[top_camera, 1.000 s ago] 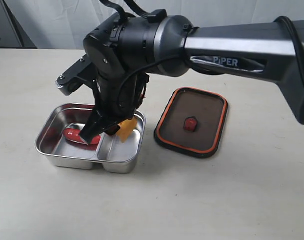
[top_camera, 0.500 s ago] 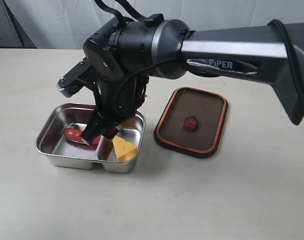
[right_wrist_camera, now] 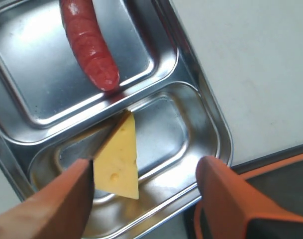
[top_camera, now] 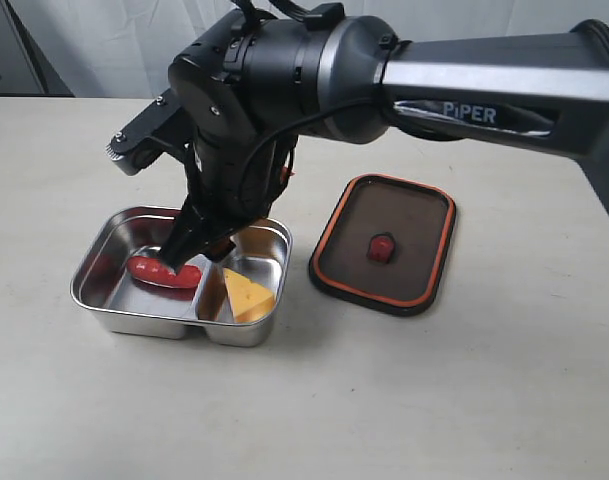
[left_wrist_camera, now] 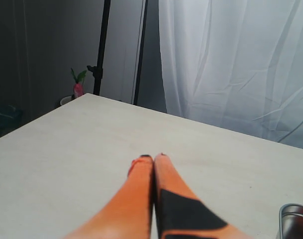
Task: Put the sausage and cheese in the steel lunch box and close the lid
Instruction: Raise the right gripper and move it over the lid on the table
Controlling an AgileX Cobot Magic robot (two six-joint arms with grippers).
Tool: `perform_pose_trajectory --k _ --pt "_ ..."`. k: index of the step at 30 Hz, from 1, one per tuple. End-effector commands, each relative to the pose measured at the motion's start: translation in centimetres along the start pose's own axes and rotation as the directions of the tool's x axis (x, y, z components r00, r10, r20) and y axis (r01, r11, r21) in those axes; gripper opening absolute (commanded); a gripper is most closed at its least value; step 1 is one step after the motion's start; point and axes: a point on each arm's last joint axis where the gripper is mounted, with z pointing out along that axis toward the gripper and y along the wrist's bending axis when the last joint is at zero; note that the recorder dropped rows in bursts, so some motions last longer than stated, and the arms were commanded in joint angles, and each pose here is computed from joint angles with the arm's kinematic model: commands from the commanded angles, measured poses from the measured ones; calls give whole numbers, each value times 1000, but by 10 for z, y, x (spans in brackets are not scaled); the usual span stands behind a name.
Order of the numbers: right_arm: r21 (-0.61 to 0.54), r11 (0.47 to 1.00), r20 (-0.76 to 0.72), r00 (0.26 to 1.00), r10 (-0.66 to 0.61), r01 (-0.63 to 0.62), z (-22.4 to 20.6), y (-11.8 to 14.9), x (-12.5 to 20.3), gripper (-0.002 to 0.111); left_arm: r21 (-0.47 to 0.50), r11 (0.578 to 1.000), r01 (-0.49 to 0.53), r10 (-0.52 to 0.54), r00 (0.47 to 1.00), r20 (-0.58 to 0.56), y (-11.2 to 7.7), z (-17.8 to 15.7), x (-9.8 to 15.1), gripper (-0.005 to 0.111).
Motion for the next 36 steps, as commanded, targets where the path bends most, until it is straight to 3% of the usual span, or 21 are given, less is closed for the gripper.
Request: perform_pose_trajectory --k 1,12,15,17,19,23,28,32,36 --pt "10 1000 34 999 1 -1 -5 -4 -2 59 1 1000 24 -24 1000 -7 0 0 2 0" --pt "15 1000 44 999 0 0 -5 -4 -3 59 144 990 11 -17 999 36 -13 -1 -2 0" --pt "15 1000 44 999 0 0 -5 -4 -3 59 182 976 123 -127 992 10 -16 -2 -2 0" --pt "15 1000 46 999 0 0 -5 -4 -3 59 231 929 288 -289 957 -29 -21 -3 -2 0" --pt "15 1000 46 999 0 0 -5 -4 -3 59 267 894 359 -362 931 -42 -24 -3 -4 0" --pt "15 1000 46 999 0 -1 -6 -4 -3 59 322 884 340 -352 936 -23 -28 -5 -7 0" --pt "20 1000 76 997 5 -7 -24 -7 -4 59 323 933 158 -179 983 36 -28 -5 -7 0" --pt "56 998 148 989 -2 -6 -57 -14 -5 59 321 942 99 -123 991 54 -28 -5 -7 0" --pt "65 998 172 985 7 -19 -88 -18 2 36 317 946 65 -89 994 64 -28 -5 -7 0"
